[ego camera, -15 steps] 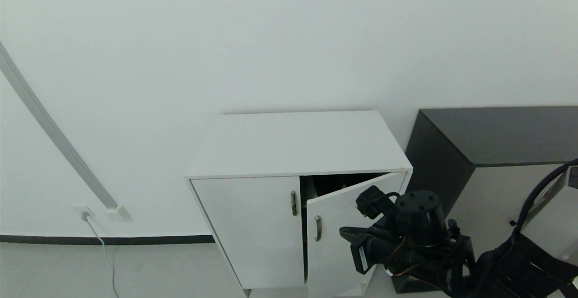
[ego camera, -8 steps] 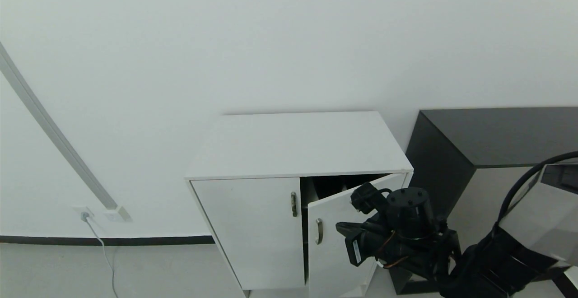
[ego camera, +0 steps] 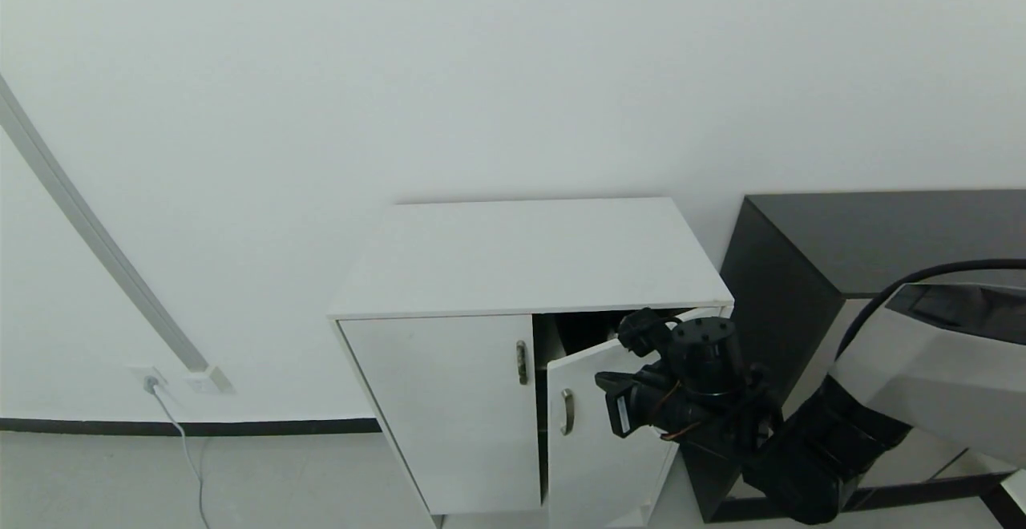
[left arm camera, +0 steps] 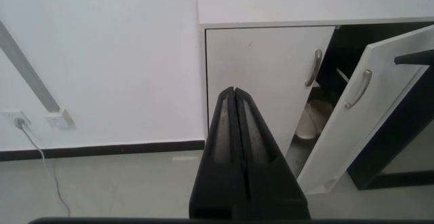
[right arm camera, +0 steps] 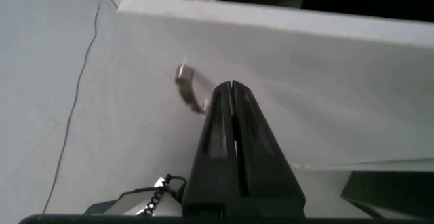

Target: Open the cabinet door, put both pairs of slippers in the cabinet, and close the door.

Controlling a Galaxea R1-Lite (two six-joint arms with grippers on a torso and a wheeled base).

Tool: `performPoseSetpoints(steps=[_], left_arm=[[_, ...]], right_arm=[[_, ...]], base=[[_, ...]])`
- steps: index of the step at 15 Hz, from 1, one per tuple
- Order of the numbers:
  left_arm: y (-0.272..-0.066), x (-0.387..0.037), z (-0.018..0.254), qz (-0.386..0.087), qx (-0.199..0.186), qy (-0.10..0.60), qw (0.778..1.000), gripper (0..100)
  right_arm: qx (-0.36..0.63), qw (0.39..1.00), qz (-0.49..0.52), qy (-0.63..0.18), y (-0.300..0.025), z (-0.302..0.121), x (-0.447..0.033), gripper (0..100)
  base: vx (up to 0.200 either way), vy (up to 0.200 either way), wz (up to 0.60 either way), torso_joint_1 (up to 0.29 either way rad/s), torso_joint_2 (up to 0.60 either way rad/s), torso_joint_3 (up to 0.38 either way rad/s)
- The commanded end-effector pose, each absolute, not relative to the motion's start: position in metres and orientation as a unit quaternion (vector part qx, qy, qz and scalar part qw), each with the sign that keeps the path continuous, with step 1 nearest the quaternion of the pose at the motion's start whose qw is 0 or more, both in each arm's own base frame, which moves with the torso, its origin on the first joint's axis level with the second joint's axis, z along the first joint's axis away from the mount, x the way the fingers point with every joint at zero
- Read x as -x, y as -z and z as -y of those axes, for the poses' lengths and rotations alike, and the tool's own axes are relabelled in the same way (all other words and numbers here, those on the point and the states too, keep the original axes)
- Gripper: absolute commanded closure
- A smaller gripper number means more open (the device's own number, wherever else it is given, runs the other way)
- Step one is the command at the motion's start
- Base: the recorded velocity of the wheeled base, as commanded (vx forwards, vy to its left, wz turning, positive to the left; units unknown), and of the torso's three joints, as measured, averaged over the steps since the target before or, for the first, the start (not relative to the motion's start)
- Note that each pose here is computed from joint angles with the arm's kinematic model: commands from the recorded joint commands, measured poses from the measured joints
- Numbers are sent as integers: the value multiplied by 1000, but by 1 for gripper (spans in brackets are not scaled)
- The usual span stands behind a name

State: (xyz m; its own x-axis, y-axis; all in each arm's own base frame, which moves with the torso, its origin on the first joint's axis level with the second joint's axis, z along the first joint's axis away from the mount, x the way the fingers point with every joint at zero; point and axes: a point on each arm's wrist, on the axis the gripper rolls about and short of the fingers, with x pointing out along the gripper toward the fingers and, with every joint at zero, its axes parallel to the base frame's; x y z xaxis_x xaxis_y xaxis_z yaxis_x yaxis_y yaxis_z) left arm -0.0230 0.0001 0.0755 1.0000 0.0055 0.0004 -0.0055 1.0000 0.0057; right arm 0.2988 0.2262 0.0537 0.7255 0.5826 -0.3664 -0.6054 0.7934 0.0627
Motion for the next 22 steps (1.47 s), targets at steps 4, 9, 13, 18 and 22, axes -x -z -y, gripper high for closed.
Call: performPoseSetpoints(steps=[4, 9, 13, 18, 22], left_arm=[[-75, 23, 0, -1, -3, -3, 1000, 100], [-75, 23, 0, -1, -3, -3, 1000, 100], [-76, 23, 0, 0, -3, -3, 1000, 100], [-76, 23, 0, 0, -3, -3, 1000, 100], [-75, 23, 0, -1, -3, -3, 1000, 100]], right_arm=[[26, 935, -184, -303, -37, -229, -328, 100], [23, 939, -181, -292, -27, -229, -346, 100], [20, 942, -174, -287, -18, -234, -360, 100], [19, 943, -174, -284, -21, -239, -374, 100], [19, 943, -176, -281, -19, -237, -375, 100]], base=[[0, 0, 0, 0, 0, 0], [0, 0, 0, 0, 0, 0], [0, 0, 0, 0, 0, 0], [0, 0, 0, 0, 0, 0], [0, 0, 0, 0, 0, 0]])
